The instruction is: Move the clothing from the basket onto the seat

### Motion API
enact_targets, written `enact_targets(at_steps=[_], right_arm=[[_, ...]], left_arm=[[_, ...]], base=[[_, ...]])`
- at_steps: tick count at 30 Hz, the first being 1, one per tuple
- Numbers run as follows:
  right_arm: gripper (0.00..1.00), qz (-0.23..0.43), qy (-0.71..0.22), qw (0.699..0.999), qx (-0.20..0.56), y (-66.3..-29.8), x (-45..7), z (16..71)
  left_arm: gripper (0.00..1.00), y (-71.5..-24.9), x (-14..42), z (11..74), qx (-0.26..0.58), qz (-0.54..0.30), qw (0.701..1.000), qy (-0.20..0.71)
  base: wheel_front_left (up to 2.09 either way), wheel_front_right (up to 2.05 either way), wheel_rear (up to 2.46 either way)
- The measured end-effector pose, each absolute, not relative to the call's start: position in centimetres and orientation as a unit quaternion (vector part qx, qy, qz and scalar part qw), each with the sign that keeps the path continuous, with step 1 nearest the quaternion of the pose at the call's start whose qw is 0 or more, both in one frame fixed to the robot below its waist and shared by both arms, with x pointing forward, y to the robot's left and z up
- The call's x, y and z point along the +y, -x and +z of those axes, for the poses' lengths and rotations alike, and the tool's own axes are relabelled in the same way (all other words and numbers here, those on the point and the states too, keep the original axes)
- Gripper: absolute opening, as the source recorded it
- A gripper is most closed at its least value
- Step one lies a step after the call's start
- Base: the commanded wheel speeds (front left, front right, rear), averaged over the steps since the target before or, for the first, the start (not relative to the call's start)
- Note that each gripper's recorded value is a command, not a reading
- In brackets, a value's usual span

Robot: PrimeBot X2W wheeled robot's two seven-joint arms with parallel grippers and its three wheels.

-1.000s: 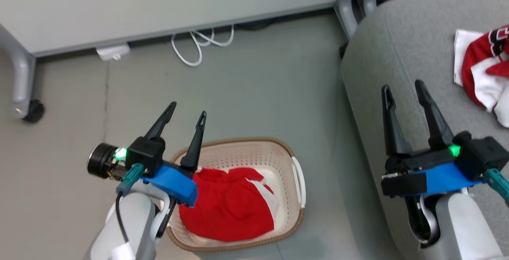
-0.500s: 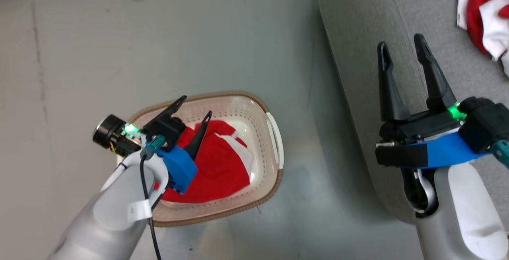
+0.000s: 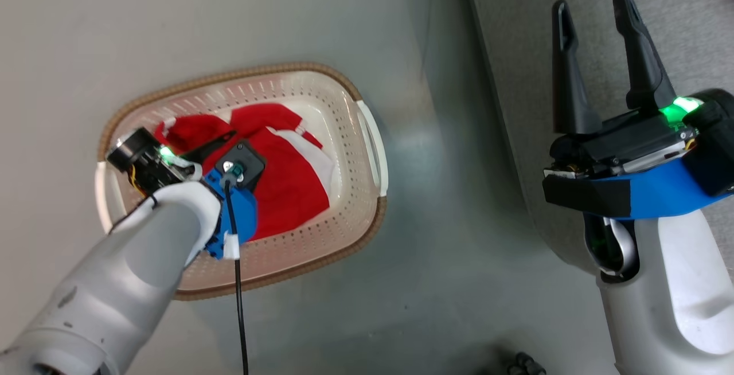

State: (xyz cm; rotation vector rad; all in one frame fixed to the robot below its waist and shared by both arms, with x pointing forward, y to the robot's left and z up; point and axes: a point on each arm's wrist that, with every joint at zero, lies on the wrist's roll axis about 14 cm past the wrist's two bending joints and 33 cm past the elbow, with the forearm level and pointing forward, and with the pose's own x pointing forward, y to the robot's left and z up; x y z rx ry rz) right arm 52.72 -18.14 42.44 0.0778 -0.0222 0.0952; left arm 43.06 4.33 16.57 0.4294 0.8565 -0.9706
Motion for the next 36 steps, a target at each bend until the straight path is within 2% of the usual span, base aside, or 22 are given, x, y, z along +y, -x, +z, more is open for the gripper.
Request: enact_targets(at_steps=[1, 2, 7, 11, 16, 23, 36], right_arm=[[1.00, 0.048, -0.039, 0.998, -0.011, -52.7, -18.1, 42.4], [1.00, 0.049, -0.036, 0.998, -0.007, -53.1, -18.1, 41.6], [1.00, 0.050, -0.030, 0.998, 0.003, -53.8, -18.3, 39.7], [1.00, 0.052, -0.028, 0.998, 0.011, -54.1, -18.3, 38.3], [1.00, 0.055, -0.025, 0.998, 0.018, -54.3, -18.3, 36.9], [1.00, 0.053, -0.024, 0.998, 0.037, -54.0, -18.5, 34.8], [1.00, 0.042, -0.014, 0.998, 0.047, -53.8, -19.5, 33.3]], left_arm=[[1.00, -43.1, 4.3, 16.6, 0.396, -0.449, 0.776, -0.198], [1.00, -43.0, 4.7, 15.0, 0.410, -0.458, 0.757, -0.222], [1.00, -41.9, 5.6, 11.2, 0.452, -0.469, 0.714, -0.257], [1.00, -42.0, 6.2, 9.0, 0.469, -0.470, 0.697, -0.272], [1.00, -42.8, 6.7, 6.8, 0.475, -0.471, 0.685, -0.289], [1.00, -41.2, 7.4, 3.8, 0.514, -0.463, 0.663, -0.284], [1.00, -40.9, 6.2, 1.3, 0.525, -0.464, 0.663, -0.261]], base=[[0.00, 0.00, 0.00], [0.00, 0.00, 0.00], [0.00, 0.00, 0.00], [0.00, 0.00, 0.00], [0.00, 0.00, 0.00], [0.00, 0.00, 0.00], [0.00, 0.00, 0.00]])
